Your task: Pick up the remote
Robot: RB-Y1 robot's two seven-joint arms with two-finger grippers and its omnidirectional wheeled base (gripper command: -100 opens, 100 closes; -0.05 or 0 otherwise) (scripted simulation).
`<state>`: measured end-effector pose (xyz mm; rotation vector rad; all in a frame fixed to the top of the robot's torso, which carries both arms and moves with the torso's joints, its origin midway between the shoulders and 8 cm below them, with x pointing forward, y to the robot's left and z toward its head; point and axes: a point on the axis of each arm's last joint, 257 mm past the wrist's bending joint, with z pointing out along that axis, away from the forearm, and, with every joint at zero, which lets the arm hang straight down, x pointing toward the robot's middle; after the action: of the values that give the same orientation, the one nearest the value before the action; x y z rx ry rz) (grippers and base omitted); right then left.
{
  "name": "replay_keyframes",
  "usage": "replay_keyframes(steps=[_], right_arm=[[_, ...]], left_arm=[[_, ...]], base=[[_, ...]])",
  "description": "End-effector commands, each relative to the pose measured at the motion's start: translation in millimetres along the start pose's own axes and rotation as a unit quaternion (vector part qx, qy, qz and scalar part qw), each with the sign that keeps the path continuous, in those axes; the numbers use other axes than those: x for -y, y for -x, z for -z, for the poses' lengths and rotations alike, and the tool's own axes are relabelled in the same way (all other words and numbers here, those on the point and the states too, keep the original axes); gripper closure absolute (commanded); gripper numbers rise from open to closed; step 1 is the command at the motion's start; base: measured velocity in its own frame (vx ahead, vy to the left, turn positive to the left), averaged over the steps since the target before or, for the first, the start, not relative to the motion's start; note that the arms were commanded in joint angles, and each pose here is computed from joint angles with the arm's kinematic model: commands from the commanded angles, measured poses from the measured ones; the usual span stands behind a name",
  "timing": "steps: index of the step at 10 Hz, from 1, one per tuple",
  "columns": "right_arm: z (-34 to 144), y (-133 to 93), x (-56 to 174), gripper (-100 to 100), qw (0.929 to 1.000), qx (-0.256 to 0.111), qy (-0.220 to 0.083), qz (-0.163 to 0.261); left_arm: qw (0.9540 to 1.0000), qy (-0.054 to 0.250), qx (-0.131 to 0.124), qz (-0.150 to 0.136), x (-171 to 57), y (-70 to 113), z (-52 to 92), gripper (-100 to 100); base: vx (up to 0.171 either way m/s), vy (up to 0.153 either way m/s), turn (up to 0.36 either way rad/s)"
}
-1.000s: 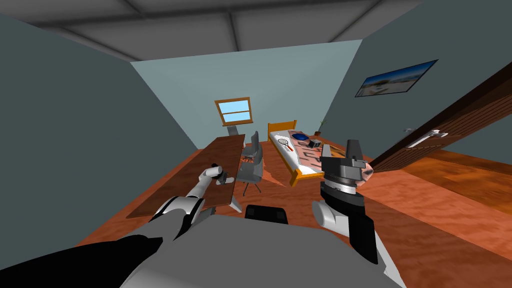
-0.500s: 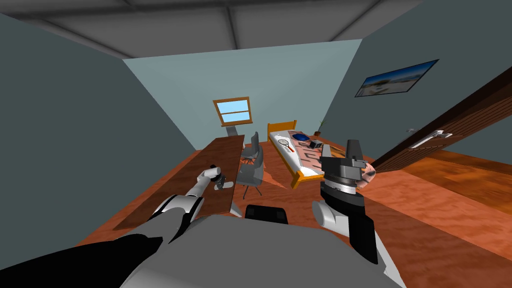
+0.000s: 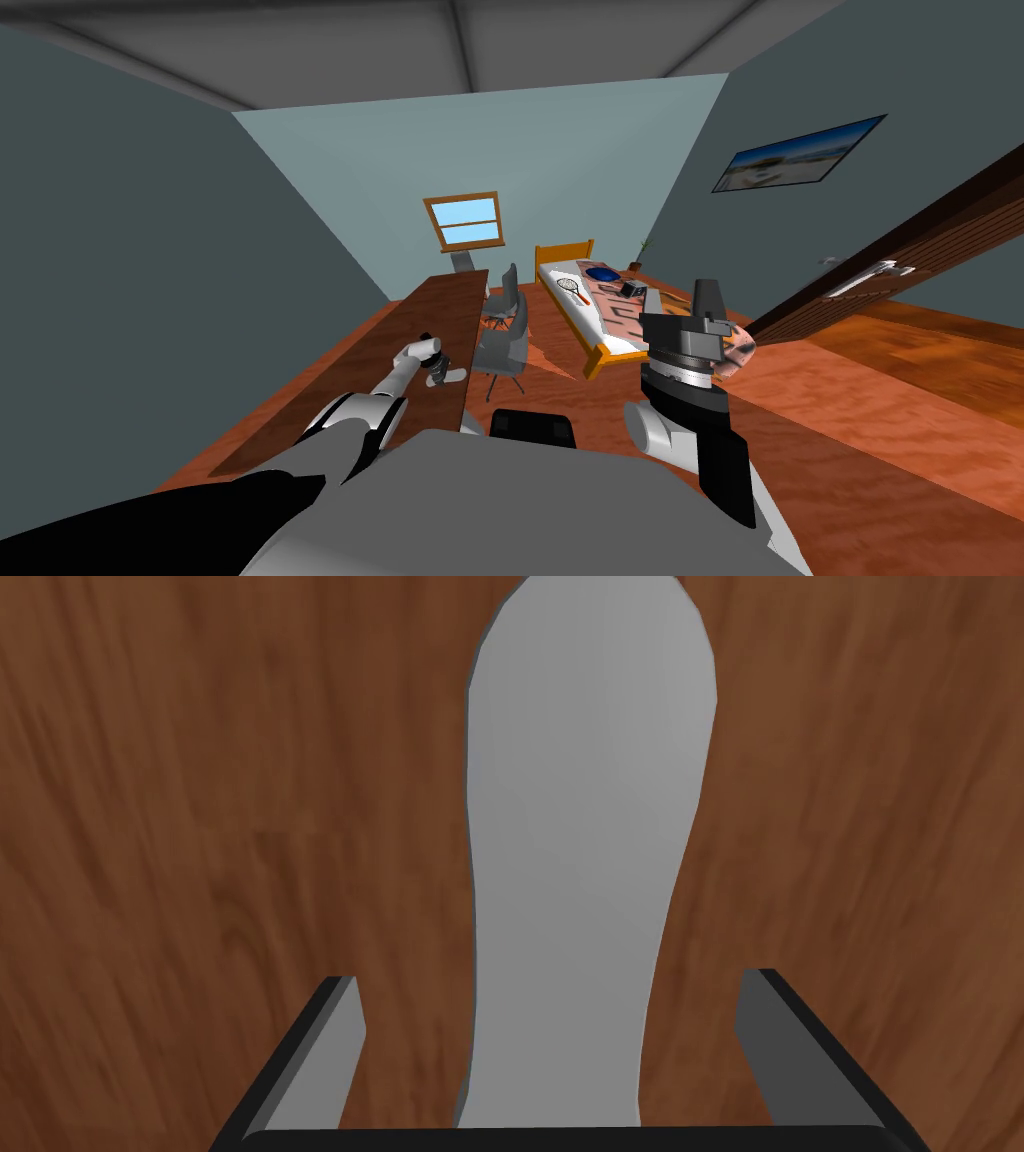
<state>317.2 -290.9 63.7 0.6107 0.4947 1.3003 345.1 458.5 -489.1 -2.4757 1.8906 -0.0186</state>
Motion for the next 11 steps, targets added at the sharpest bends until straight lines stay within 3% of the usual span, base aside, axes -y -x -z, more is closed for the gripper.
replay_keyframes(steps=[1, 2, 3, 4, 8, 9, 10, 11], right_arm=[[0.0, 0.0, 0.0, 0, 1.0, 0.0, 0.0, 0.0], [0.0, 0.0, 0.0, 0, 1.0, 0.0, 0.0, 0.0], [0.0, 0.0, 0.0, 0, 1.0, 0.0, 0.0, 0.0], [0.0, 0.0, 0.0, 0, 1.0, 0.0, 0.0, 0.0], [0.0, 0.0, 0.0, 0, 1.0, 0.0, 0.0, 0.0], [0.0, 0.0, 0.0, 0, 1.0, 0.0, 0.0, 0.0], [0.0, 0.0, 0.0, 0, 1.0, 0.0, 0.0, 0.0], [0.0, 0.0, 0.0, 0, 1.0, 0.0, 0.0, 0.0]], left_arm=[[1.0, -0.002, 0.0, 0.001, -3.7, -2.4, -8.2, -100], [1.0, -0.002, 0.0, 0.001, -7.9, -4.9, -15.2, -100], [1.0, -0.001, 0.0, 0.001, -6.0, -4.5, -10.9, -100], [1.0, -0.002, 0.0, 0.001, -6.1, -4.6, -11.4, 100], [1.0, 0.0, 0.0, 0.001, -7.5, -4.6, -12.0, 100], [1.0, 0.0, 0.0, 0.001, -7.6, -4.6, -12.0, 0], [1.0, -0.001, 0.0, 0.0, 1.8, 0.8, 1.4, 100], [1.0, -0.001, 0.0, 0.0, 4.4, 2.3, 6.2, 100]], base=[[0.024, 0.036, -0.016], [0.032, 0.035, -0.013], [0.014, 0.015, -0.003], [-0.001, 0.002, 0.011], [0.0, 0.0, 0.0], [0.0, 0.0, 0.0], [-0.028, -0.03, 0.014], [-0.038, -0.038, 0.025]])
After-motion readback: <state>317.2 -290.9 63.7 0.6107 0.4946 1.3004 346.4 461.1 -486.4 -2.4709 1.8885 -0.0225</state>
